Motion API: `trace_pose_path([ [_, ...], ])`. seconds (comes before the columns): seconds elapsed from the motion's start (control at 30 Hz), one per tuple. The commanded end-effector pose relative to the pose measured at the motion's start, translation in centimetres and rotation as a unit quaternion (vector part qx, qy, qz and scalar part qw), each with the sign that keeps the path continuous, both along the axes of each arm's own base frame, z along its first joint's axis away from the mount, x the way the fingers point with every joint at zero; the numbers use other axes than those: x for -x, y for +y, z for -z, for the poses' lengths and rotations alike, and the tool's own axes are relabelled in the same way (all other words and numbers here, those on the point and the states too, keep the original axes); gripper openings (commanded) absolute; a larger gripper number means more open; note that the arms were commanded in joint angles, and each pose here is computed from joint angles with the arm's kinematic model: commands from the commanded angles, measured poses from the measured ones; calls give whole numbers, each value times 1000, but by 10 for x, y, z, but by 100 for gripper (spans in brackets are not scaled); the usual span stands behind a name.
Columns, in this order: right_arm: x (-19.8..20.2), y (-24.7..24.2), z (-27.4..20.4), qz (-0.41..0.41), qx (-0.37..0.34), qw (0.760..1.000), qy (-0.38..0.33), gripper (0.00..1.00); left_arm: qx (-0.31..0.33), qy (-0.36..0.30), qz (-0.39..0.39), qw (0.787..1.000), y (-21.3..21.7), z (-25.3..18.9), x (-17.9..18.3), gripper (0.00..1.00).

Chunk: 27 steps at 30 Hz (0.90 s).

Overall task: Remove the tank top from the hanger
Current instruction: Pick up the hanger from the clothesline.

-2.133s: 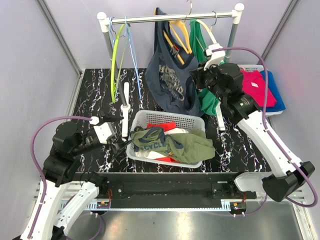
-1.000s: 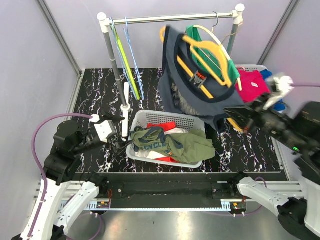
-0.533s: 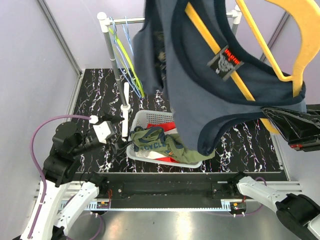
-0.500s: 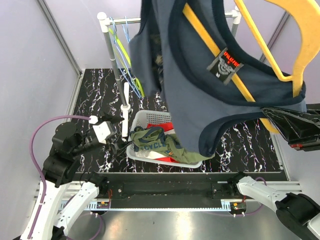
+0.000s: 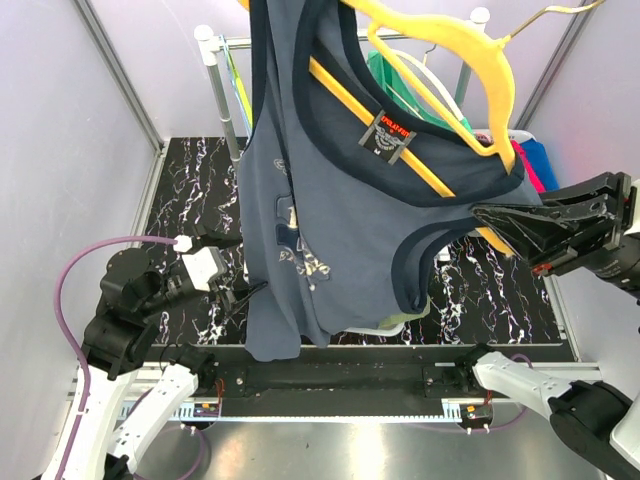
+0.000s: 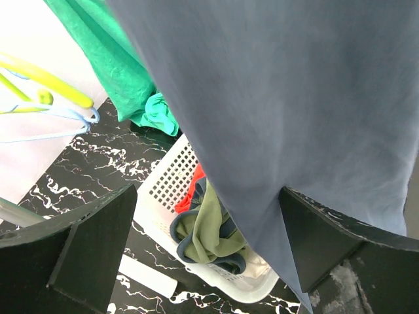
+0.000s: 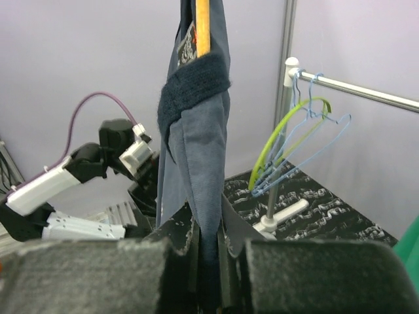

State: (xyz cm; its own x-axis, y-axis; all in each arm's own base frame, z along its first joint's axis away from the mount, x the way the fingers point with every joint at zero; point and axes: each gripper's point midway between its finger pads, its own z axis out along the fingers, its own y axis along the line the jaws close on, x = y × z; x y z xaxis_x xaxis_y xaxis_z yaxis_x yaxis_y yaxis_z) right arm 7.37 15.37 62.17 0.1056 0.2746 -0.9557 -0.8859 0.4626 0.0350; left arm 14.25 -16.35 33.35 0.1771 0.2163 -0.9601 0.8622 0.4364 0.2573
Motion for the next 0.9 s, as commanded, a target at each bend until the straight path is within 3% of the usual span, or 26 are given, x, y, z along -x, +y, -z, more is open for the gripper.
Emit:
trace_pose_path([
  [0.0, -3, -15, 3, 49, 14, 998, -27, 0, 15, -20, 13, 1000, -3, -17, 6, 99],
  [0.1, -20, -19, 34, 85, 54, 995, 2, 0, 14, -20, 14, 1000, -3, -17, 5, 99],
  [0.27, -40, -25, 58, 129, 73, 988, -35, 0, 13, -17, 16, 1000, -5, -19, 3, 99],
  [0.33, -29, -45, 39, 167, 29, 983, -75, 0, 14, -17, 15, 1000, -5, -21, 2, 99],
  [0.53, -31, -81, -3, 259, -29, 959, -111, 0, 16, -13, 19, 1000, -7, -23, 0, 99],
  [0.7, -29, -72, -36, 236, -46, 961, -135, 0, 26, -8, 31, 999, -10, -26, 4, 99],
  [0.87, -30, -48, -22, 179, -9, 977, -119, 0, 28, -15, 26, 999, -8, -27, 6, 99],
])
